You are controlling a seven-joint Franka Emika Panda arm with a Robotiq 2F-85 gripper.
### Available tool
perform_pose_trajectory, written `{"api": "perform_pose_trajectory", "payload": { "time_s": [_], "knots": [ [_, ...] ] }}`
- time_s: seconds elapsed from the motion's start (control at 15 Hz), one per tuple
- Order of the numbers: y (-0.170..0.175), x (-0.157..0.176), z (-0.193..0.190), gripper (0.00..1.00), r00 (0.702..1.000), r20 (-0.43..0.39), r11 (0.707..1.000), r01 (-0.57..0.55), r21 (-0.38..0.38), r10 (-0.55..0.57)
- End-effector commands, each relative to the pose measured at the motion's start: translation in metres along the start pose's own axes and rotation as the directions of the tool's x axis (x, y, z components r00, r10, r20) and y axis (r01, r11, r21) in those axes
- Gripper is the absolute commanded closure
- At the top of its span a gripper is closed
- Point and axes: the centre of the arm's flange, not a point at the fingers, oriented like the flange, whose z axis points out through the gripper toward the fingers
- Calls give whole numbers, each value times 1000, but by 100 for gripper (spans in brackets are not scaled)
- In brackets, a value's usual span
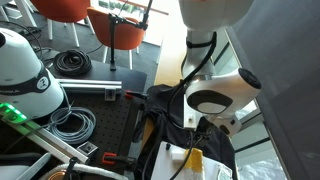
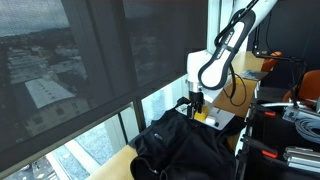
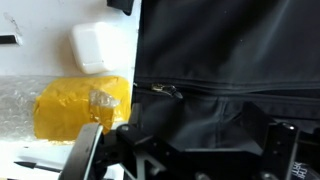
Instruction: Pull closed the zipper on the jumper
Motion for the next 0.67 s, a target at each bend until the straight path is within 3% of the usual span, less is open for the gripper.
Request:
{"api": "perform_pose_trajectory", "payload": {
  "time_s": [0.0,0.6],
  "knots": [
    [-10,7,17,0,998,-18,998,53,-33,-54],
    [-10,12,42,0,996,-1,993,86,-78,-87]
  ]
}}
